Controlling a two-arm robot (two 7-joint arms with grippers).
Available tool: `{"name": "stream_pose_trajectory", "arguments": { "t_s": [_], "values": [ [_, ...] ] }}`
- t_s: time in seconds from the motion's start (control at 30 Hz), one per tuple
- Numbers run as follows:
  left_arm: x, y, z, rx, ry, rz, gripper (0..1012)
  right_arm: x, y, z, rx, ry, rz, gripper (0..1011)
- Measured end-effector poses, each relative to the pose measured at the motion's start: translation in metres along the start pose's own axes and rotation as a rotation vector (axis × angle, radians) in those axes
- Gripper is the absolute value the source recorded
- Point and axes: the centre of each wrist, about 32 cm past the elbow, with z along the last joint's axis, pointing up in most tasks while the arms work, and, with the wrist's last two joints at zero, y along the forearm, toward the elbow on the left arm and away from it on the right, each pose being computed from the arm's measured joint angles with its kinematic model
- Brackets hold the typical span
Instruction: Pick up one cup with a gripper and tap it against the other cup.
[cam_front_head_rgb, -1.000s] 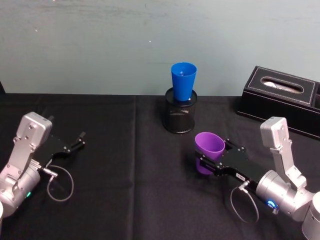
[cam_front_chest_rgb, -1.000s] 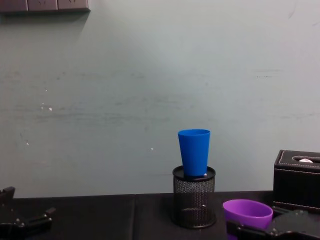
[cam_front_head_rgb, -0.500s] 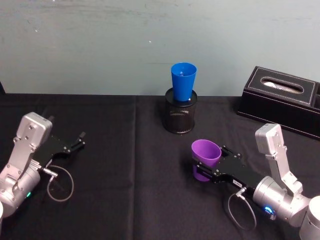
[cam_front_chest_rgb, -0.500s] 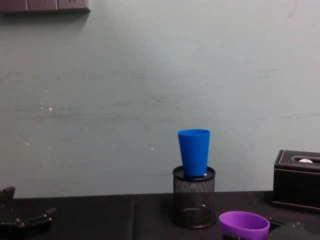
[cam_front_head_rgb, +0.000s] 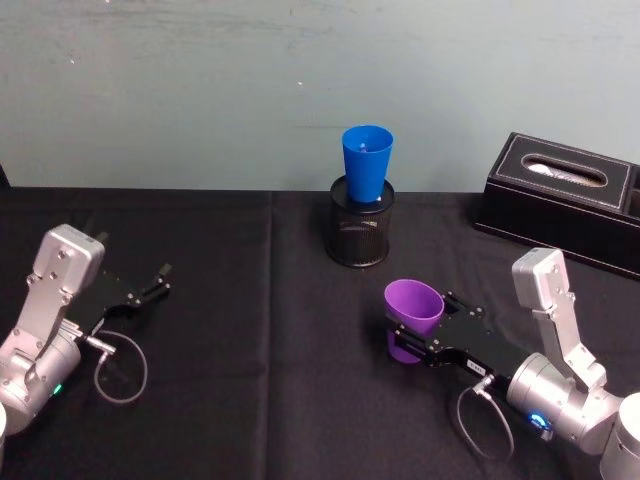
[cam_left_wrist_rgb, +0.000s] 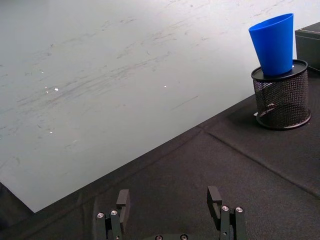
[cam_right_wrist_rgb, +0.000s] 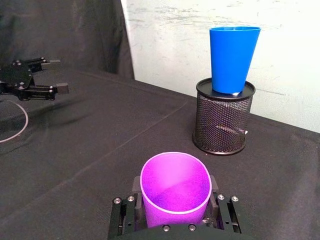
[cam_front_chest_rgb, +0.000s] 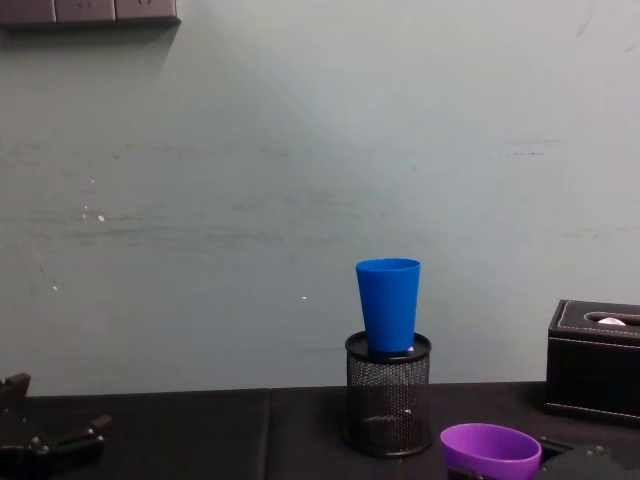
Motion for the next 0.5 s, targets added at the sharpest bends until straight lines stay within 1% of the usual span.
{"name": "stream_pose_trajectory", "arguments": {
  "t_s": [0.27, 0.33, 0.37, 0.47, 0.5],
  "values": [
    [0.0000, 0.0000, 0.0000, 0.000, 0.000, 0.000, 1011, 0.0000, 0.0000, 0.0001, 0.000, 0.000, 0.000, 735],
    [0.0000, 0.0000, 0.0000, 0.000, 0.000, 0.000, 1011, 0.0000, 0.0000, 0.0001, 0.000, 0.000, 0.000, 781],
    [0.0000, 0.0000, 0.0000, 0.000, 0.000, 0.000, 1011, 0.0000, 0.0000, 0.0001, 0.000, 0.000, 0.000, 822],
    [0.0000, 0.0000, 0.0000, 0.000, 0.000, 0.000, 1011, 0.0000, 0.0001, 0.0002, 0.001, 0.000, 0.000, 875],
    [0.0000, 0.0000, 0.0000, 0.000, 0.000, 0.000, 1011, 0.0000, 0.0000, 0.0003, 0.001, 0.000, 0.000, 924]
  ]
}}
